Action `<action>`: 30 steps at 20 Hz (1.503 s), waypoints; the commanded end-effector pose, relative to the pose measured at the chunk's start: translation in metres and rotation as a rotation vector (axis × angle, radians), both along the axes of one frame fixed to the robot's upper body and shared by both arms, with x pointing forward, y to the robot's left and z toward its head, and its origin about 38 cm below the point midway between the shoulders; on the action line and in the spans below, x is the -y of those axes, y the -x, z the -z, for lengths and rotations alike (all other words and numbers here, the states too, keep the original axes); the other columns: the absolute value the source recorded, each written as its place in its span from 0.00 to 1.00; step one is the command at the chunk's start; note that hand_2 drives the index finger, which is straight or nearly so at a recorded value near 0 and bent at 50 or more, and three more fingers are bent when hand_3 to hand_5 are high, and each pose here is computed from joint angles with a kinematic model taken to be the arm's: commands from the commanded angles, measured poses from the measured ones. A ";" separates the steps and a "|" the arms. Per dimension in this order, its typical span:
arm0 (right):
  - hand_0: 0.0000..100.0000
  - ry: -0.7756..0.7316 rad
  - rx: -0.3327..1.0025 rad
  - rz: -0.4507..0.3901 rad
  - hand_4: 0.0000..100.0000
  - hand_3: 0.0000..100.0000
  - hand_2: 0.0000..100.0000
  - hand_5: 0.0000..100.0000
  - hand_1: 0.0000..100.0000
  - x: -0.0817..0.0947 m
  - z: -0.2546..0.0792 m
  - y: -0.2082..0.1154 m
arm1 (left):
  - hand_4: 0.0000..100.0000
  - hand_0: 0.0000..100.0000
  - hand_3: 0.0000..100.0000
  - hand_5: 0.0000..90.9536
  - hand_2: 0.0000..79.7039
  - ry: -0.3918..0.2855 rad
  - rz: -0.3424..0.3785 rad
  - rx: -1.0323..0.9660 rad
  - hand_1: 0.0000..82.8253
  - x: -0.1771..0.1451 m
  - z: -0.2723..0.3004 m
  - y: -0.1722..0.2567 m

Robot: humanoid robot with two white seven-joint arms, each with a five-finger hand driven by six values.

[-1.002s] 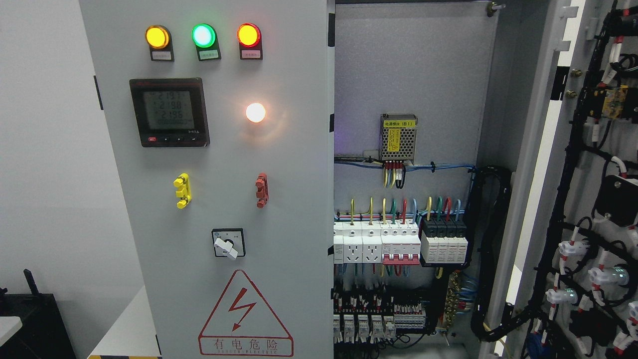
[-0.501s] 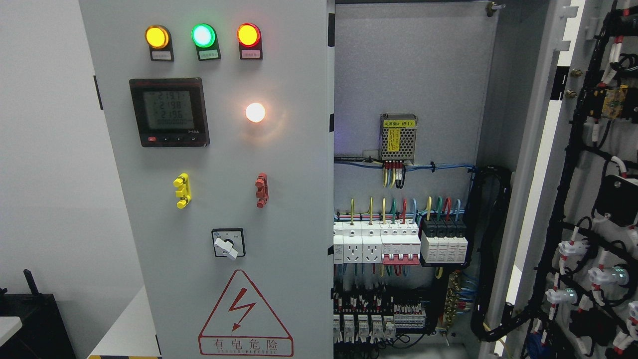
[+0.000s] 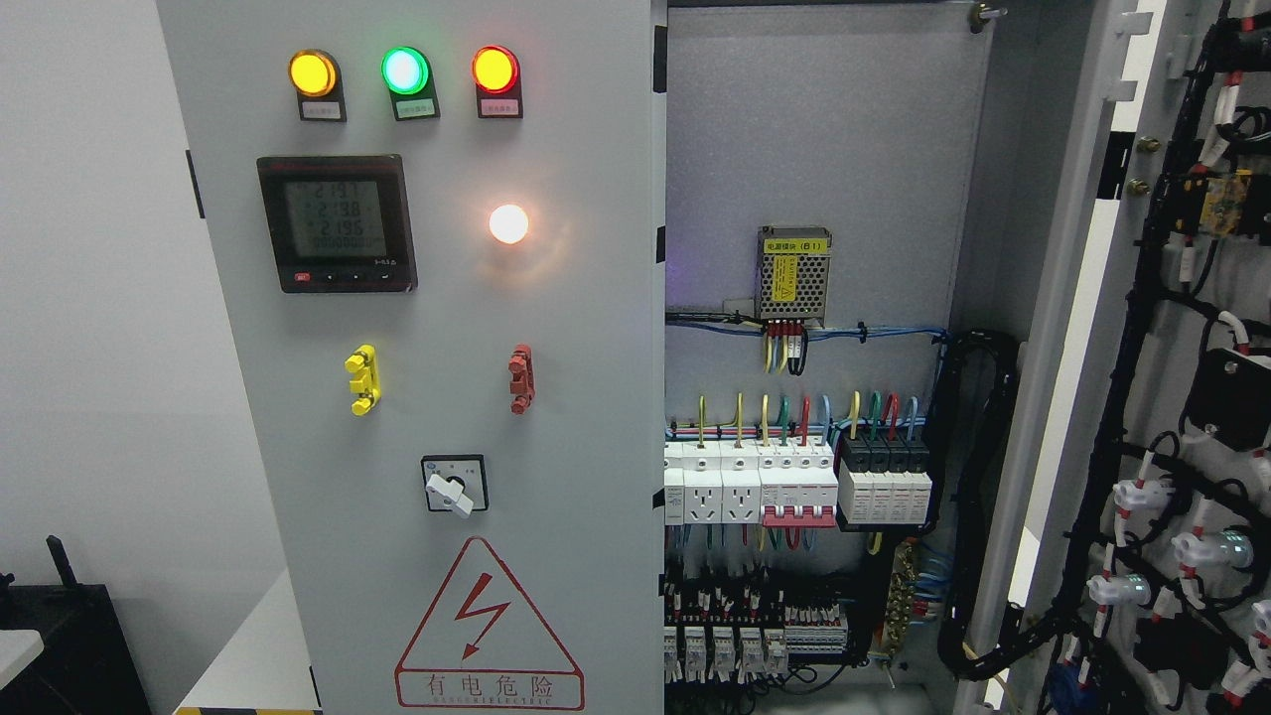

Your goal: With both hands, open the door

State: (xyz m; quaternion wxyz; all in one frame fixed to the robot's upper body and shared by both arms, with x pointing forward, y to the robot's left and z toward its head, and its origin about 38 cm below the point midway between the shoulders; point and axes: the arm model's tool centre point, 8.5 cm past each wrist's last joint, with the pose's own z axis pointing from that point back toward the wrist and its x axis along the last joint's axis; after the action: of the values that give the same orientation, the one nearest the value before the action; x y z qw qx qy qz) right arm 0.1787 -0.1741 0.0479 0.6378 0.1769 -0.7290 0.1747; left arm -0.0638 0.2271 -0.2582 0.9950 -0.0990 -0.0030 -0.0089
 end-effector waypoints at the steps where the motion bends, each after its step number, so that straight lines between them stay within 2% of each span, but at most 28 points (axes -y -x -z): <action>1: 0.00 -0.029 0.154 -0.042 0.00 0.00 0.00 0.00 0.00 -0.012 -0.038 -0.034 | 0.03 0.00 0.00 0.00 0.00 0.006 0.000 -0.026 0.00 0.003 -0.001 0.009; 8: 0.00 -0.030 0.236 -0.048 0.00 0.00 0.00 0.00 0.00 -0.015 -0.059 -0.061 | 0.03 0.00 0.00 0.00 0.00 0.006 0.000 -0.028 0.00 0.003 -0.001 0.010; 10: 0.00 -0.046 0.255 -0.040 0.00 0.00 0.00 0.00 0.00 -0.020 -0.067 -0.071 | 0.03 0.00 0.00 0.00 0.00 0.006 0.000 -0.028 0.00 0.003 -0.001 0.010; 15: 0.00 -0.035 0.233 -0.014 0.00 0.00 0.00 0.00 0.00 -0.030 -0.082 -0.108 | 0.03 0.00 0.00 0.00 0.00 0.006 0.000 -0.028 0.00 0.003 -0.001 0.010; 23: 0.00 -0.059 0.238 0.006 0.00 0.00 0.00 0.00 0.00 -0.043 -0.105 -0.146 | 0.03 0.00 0.00 0.00 0.00 0.006 0.000 -0.028 0.00 0.003 -0.001 0.010; 30: 0.00 -0.099 0.185 -0.001 0.00 0.00 0.00 0.00 0.00 -0.043 -0.112 -0.169 | 0.03 0.00 0.00 0.00 0.00 0.006 0.000 -0.028 0.00 0.003 -0.001 0.010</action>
State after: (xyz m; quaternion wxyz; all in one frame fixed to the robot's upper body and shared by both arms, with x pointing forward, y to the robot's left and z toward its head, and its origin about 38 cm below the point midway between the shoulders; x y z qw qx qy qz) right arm 0.3262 -0.1382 0.1502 0.5593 0.1720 -0.7909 0.1793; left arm -0.0616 0.2264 -0.2585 0.9950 -0.0995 -0.0057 -0.0102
